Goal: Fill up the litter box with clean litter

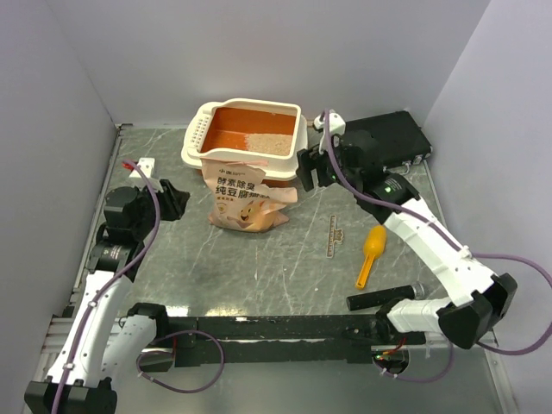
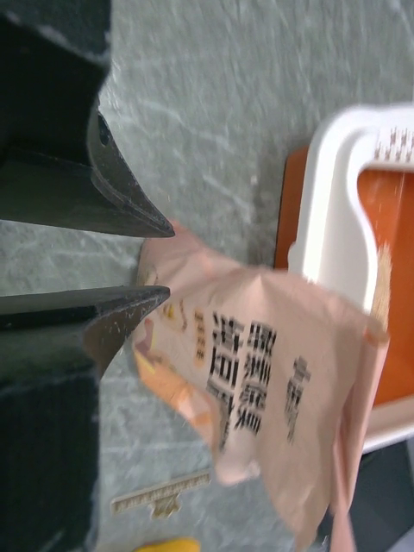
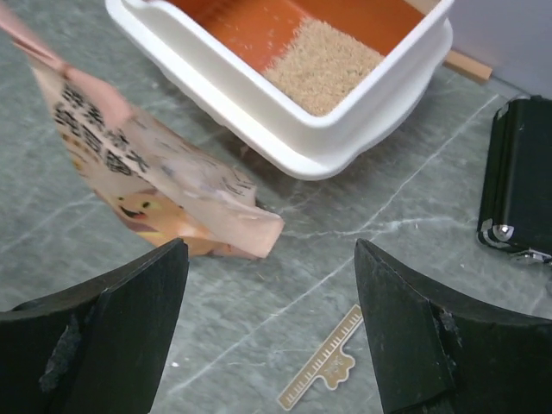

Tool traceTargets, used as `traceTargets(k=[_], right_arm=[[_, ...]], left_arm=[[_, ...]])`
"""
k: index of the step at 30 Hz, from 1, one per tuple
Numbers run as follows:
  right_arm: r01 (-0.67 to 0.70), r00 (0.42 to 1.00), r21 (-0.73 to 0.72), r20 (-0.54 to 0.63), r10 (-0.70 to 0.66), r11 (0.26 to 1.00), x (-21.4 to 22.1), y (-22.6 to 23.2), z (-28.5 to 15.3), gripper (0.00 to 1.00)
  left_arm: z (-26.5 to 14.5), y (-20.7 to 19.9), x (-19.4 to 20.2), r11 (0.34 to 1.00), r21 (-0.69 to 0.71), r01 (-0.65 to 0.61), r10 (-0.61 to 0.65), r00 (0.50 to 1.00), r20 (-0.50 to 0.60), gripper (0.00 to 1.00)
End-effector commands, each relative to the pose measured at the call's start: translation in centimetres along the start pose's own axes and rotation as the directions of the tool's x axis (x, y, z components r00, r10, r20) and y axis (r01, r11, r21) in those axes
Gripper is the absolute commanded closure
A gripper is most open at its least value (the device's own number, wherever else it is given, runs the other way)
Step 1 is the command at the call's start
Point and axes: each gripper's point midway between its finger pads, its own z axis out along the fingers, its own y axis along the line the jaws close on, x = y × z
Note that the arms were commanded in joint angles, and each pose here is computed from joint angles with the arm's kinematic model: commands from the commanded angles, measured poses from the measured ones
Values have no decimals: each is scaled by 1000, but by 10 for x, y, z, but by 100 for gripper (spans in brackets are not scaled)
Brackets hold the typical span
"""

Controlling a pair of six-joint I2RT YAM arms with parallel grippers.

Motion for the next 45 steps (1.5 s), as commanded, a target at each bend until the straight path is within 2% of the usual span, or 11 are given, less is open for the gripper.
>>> traceTargets(k=[1,3,7,8,13,21,36,38,40,41,45], right_arm=[[73,997,-163,-27,-78,984,24,11,28,14],[114,992,-190,-35,-123,975,37,2,38,14],[177,983,-374,24,-182,910,53,10,55,13],[228,973,-436,81,-214,871,48,19,57,13],[331,942,-586,152,-301,740,56,36,75,13],[440,898,-612,283,-337,658,51,48,97,12],[398,913,-720,252,-320,568,81,92,134,14],[388,916,-729,235,-326,564,88,93,133,23],[357,923,-746,186,-338,563,92,93,130,91],[343,926,-733,158,-343,588,94,91,133,100],[381,909,-653,136,-394,654,91,89,133,100]], left_arm=[[2,-35,-8,980,197,7,-12,1000,22,63],[3,-46,-3,965,263,18,-17,1000,-5,61],[9,-58,7,938,339,68,-47,996,-71,58],[9,-59,8,936,346,73,-48,996,-78,58],[9,-61,12,935,348,65,-38,996,-84,57],[6,-62,11,938,344,46,-22,997,-74,57],[4,-65,13,938,346,24,2,997,-75,56],[4,-65,13,939,343,23,3,997,-75,56],[4,-65,14,939,344,23,4,997,-77,55],[4,-65,14,939,343,24,3,997,-79,55],[3,-66,13,939,344,21,5,997,-74,55]])
